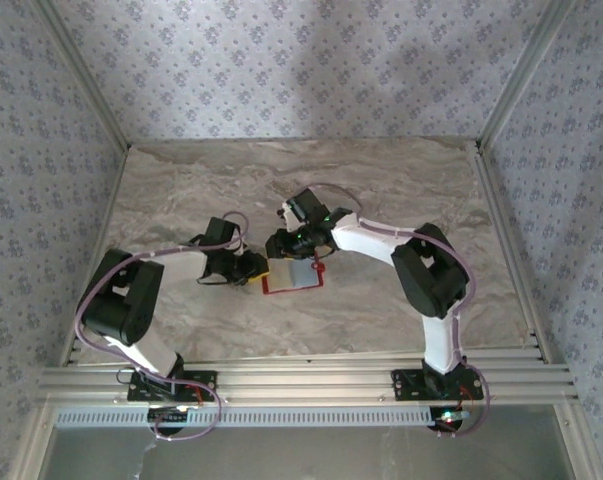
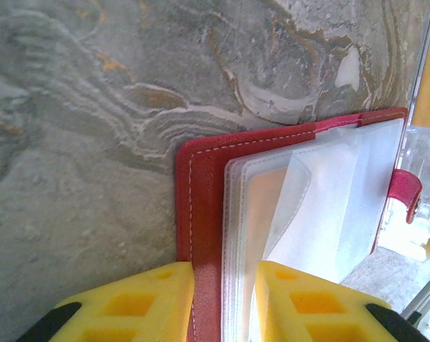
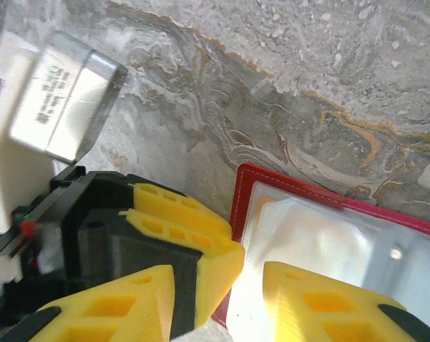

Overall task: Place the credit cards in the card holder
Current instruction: Flip over the card slot in the card holder, then pick up the credit card from the storage box.

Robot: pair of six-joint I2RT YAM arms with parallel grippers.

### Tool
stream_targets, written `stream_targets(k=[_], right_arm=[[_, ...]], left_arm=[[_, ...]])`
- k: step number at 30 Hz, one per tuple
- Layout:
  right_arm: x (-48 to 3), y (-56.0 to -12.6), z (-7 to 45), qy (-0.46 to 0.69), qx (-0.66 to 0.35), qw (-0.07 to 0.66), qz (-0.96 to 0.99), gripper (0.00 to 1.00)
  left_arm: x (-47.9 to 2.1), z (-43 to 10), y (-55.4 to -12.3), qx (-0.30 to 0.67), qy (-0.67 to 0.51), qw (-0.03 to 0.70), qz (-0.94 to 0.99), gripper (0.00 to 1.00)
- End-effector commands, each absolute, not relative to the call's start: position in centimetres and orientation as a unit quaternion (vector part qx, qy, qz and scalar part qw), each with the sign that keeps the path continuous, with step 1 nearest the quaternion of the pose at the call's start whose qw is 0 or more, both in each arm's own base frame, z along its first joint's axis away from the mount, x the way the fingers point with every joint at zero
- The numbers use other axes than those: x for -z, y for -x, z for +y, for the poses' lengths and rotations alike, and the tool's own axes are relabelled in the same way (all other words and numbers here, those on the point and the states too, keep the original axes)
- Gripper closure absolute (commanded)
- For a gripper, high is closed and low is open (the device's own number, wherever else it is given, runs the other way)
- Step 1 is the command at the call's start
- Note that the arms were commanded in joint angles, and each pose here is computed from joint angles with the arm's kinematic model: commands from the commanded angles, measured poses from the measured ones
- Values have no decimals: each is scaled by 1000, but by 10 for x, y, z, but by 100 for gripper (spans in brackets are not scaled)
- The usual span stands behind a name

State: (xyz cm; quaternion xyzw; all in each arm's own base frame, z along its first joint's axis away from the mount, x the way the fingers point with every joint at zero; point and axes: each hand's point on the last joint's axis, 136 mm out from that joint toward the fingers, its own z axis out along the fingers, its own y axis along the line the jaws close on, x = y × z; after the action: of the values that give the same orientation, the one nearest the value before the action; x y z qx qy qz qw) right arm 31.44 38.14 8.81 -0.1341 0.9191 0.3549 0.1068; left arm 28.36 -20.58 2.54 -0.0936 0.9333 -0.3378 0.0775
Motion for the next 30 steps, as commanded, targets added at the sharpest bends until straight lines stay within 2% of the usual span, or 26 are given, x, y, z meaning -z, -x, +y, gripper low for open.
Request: stream_targets(k=[1,5,13,30], right_arm=[[-94,-314,356,134,-326,118,928,61],[-104,-327,323,121,-281,148,941,61],[-123,-366,240,72,-134,197,969,53],[-100,-399,242,95,-80,176,977,53]], left_arm=[[-19,-194,-269,321,110,60,939,68],[-24,-192,-271,324,111,67,937,64],[-27,-196,-271,335,106,72,934,57],[-19,-197,-272,329,104,62,936,55]])
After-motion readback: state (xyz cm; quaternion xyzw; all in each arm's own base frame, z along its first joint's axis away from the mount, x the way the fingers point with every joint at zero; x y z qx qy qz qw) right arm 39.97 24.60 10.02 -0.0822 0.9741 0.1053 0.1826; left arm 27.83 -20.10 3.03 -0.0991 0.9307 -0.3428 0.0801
